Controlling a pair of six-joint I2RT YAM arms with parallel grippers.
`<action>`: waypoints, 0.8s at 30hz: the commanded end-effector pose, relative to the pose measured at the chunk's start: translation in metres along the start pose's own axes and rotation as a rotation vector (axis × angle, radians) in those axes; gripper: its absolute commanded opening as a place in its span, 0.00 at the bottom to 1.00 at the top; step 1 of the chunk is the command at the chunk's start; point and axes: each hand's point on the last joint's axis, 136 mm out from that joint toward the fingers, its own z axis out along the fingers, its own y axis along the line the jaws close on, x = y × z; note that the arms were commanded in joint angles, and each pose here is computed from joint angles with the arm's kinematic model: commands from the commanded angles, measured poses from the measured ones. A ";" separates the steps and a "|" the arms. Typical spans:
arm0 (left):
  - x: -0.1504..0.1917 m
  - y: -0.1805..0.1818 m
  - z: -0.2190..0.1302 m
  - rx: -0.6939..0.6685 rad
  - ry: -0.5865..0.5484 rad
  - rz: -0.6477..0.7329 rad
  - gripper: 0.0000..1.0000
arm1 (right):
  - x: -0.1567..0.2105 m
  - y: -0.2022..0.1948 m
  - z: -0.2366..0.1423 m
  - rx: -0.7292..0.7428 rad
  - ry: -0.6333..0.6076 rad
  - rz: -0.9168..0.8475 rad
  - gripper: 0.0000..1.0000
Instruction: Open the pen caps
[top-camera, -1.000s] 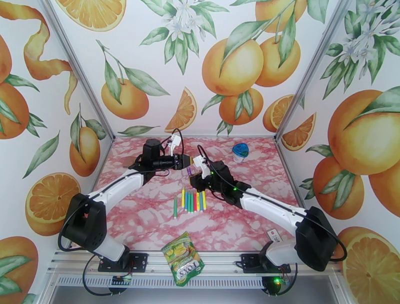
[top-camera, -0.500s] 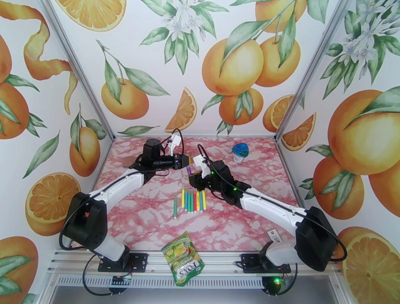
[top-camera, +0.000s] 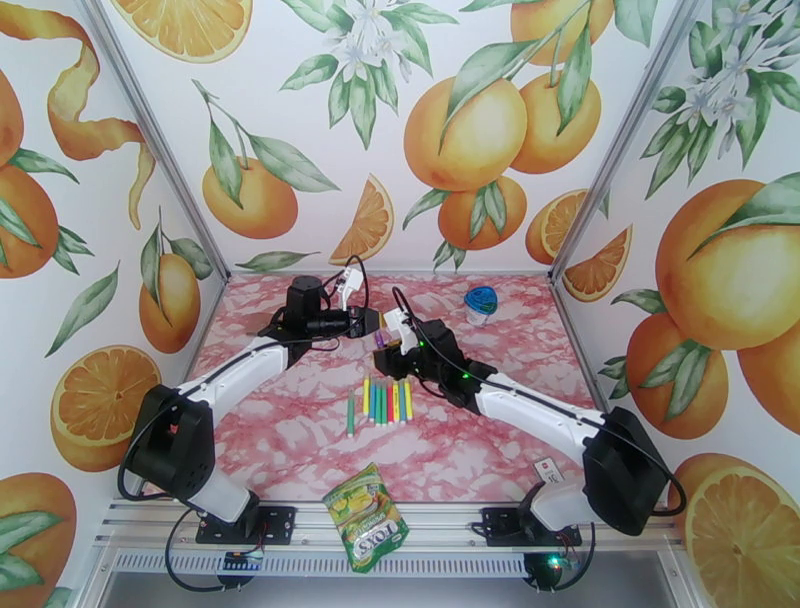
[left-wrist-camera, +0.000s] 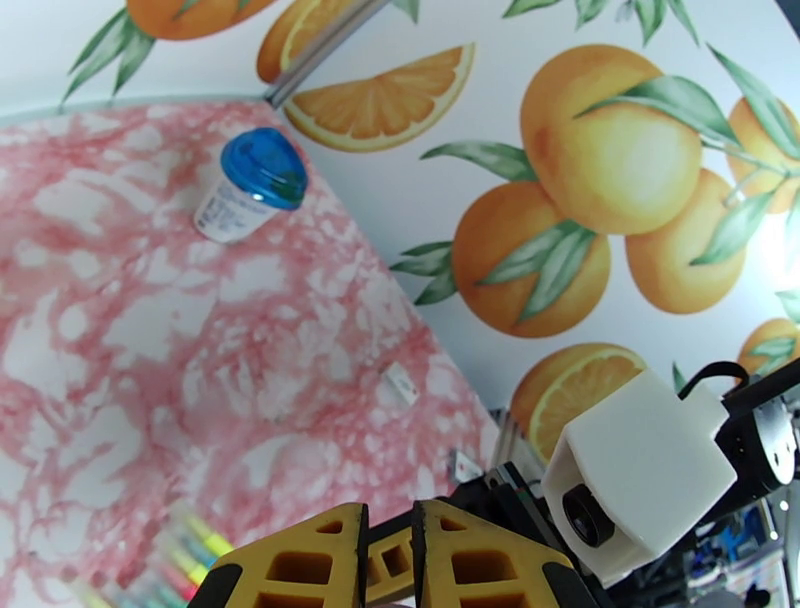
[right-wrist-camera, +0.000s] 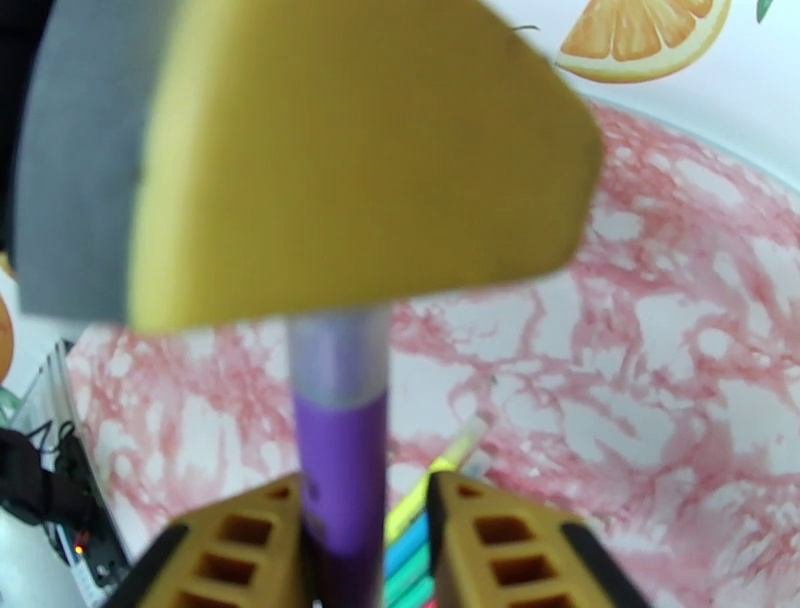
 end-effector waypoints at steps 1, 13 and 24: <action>-0.014 -0.016 0.000 0.030 -0.017 0.028 0.00 | -0.014 0.009 0.003 -0.028 -0.038 -0.013 0.29; -0.052 0.024 -0.019 -0.093 -0.164 -0.079 0.00 | 0.000 0.003 -0.005 0.000 -0.026 -0.028 0.13; -0.075 0.059 -0.027 -0.198 -0.238 -0.147 0.00 | 0.012 0.001 -0.015 0.008 -0.018 -0.051 0.00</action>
